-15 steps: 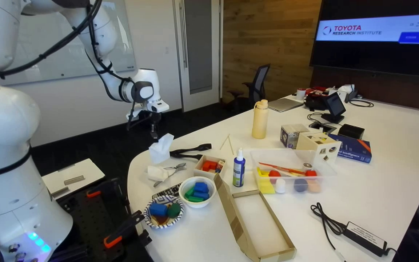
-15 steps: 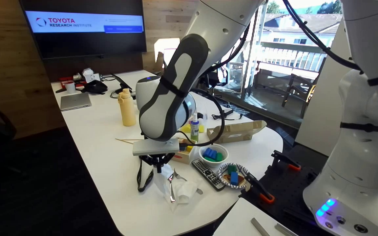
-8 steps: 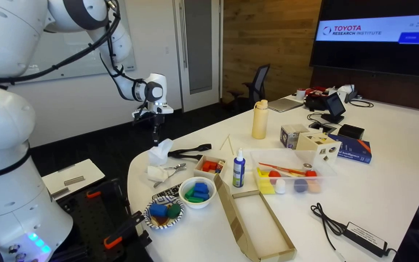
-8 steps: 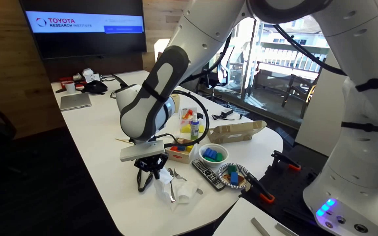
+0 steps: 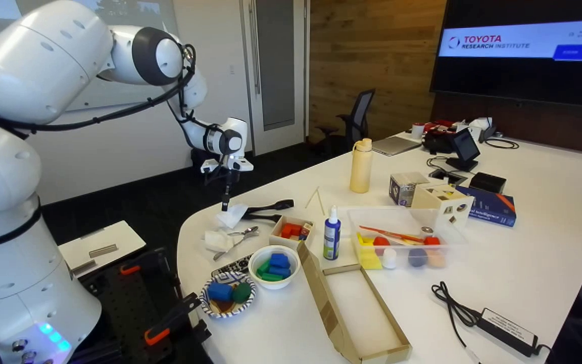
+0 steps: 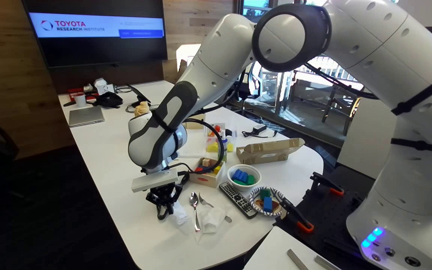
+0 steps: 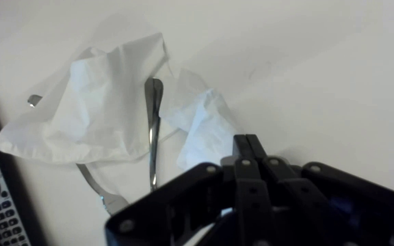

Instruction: Turnover the napkin on the left.

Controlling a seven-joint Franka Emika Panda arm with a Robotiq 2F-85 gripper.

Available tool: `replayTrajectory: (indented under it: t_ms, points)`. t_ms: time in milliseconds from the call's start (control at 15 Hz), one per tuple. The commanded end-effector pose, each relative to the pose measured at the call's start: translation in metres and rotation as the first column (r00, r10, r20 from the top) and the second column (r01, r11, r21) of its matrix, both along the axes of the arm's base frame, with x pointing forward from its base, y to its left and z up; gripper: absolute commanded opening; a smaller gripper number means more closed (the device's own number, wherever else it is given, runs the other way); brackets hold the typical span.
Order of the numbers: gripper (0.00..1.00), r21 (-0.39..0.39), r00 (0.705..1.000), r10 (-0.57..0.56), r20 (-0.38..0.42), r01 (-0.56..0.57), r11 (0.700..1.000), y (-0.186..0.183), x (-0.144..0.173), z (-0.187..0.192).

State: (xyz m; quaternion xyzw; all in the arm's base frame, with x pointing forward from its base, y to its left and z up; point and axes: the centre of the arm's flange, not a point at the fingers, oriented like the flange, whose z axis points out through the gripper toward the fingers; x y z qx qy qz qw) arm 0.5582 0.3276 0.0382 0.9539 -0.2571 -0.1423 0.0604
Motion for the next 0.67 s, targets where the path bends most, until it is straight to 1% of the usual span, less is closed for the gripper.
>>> replayTrajectory:
  t_ms: [0,133,267,400,533,600]
  points:
    - [0.00,0.017,0.998,0.064,-0.024,-0.063,0.998,0.030,0.014,0.000]
    - [0.00,0.027,0.996,0.084,-0.039,-0.083,0.996,0.042,0.013,0.002]
    - [0.00,0.061,0.991,0.117,-0.067,-0.113,0.992,0.052,0.013,0.001]
    - [0.00,0.093,0.985,0.150,-0.089,-0.142,0.986,0.058,0.013,-0.002]
    - [0.00,0.106,0.979,0.172,-0.106,-0.161,0.981,0.062,0.015,-0.007]
    - [0.26,0.113,0.976,0.184,-0.113,-0.171,0.979,0.063,0.016,-0.010]
